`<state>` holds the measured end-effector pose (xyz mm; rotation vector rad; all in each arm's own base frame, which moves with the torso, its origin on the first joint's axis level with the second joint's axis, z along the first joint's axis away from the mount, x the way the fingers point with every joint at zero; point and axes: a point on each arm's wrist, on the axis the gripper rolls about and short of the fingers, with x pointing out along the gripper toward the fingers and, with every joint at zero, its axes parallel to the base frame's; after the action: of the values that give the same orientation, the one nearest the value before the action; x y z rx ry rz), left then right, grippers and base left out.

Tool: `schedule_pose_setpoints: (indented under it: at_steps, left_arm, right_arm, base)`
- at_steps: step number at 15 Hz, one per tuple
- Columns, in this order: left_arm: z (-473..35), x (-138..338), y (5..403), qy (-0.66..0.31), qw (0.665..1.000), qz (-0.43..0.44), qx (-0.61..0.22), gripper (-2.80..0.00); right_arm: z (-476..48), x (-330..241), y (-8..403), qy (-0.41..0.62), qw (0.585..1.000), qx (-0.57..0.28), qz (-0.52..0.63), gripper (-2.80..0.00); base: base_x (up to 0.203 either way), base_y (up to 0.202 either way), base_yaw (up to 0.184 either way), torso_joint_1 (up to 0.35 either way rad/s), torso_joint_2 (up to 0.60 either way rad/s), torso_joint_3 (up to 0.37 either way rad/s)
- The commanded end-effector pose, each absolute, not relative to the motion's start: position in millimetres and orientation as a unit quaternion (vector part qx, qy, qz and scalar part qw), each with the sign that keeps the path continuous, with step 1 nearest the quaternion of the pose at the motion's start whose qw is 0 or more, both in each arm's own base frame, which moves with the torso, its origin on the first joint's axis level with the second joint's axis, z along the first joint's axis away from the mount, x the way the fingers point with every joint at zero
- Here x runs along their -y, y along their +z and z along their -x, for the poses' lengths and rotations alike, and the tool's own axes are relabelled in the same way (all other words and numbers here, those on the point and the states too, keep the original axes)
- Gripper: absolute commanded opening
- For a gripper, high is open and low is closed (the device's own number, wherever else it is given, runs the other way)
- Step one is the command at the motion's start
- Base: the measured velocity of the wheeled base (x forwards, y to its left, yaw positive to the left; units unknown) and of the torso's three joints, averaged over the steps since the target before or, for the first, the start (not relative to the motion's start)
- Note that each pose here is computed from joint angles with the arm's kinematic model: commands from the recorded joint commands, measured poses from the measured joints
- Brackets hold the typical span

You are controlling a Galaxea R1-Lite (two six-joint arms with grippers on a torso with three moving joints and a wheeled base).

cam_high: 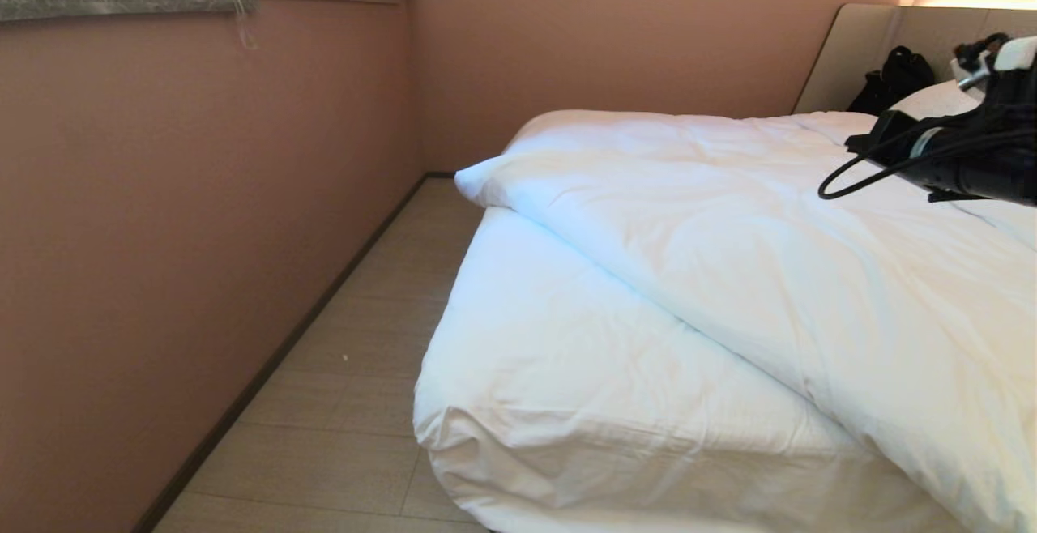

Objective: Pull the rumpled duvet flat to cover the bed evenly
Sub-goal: Hold the folded corner of the quilt

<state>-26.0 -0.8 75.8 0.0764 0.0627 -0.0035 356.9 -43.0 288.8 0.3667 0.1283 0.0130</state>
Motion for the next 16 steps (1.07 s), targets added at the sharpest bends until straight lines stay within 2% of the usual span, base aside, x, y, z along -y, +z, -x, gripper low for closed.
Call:
schedule_pose_setpoints:
  at_steps: [1, 9, 16]
  left_arm:
    - [26.0, 0.8, 75.7, -0.002, 0.999, -0.038, -0.032, -2.8]
    - [26.0, 0.8, 75.6, -0.002, 0.999, -0.039, -0.032, -2.8]
    - [25.9, 0.8, 75.7, -0.002, 0.999, -0.039, -0.032, -2.8]
  right_arm:
    - [-399.4, 65.1, 248.4, -0.008, 0.97, -0.109, -0.217, -2.8]
    - [-430.0, 133.6, 215.4, -0.082, 0.963, -0.112, -0.231, -2.8]
    - [-423.0, 136.3, 222.9, -0.111, 0.961, -0.11, -0.227, -2.8]
  base:
    - [0.0, 0.0, 0.0, 0.0, 0.0, 0.0]
    - [0.0, 0.0, 0.0, 0.0, 0.0, 0.0]
    - [0.0, 0.0, 0.0, 0.0, 0.0, 0.0]
